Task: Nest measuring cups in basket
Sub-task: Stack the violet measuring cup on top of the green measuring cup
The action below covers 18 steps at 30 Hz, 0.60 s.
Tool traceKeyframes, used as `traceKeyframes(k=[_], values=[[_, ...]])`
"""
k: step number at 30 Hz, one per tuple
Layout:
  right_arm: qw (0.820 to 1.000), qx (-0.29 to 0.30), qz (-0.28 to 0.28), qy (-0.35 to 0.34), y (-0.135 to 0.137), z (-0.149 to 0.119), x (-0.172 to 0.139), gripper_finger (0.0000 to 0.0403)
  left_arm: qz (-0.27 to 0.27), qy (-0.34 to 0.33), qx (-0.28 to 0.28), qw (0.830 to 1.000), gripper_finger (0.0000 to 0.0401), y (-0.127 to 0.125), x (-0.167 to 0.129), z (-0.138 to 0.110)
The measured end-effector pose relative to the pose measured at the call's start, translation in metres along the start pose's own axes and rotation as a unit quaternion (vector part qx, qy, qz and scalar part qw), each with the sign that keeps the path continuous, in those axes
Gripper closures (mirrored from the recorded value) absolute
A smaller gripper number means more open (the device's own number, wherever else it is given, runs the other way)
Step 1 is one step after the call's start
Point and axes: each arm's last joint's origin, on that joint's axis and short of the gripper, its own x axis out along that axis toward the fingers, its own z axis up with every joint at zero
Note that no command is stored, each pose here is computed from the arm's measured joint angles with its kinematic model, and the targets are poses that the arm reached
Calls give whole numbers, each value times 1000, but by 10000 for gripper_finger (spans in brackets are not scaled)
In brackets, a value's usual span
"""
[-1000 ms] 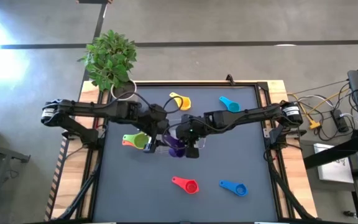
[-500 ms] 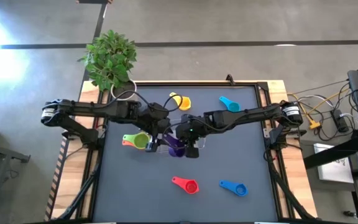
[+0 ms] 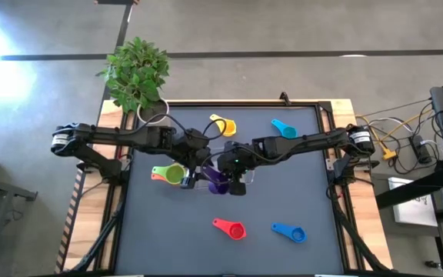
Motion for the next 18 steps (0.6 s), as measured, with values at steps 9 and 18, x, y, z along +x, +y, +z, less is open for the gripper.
traceKeyframes(k=[9, 18], values=[[1000, 2, 0, 0, 0, 0, 0, 394, -20, -12, 4, 1000, 169, 0, 0, 2], [1000, 1, 0, 0, 0, 0, 0, 394, -18, -20, 5, 1000, 171, 0, 0, 3]])
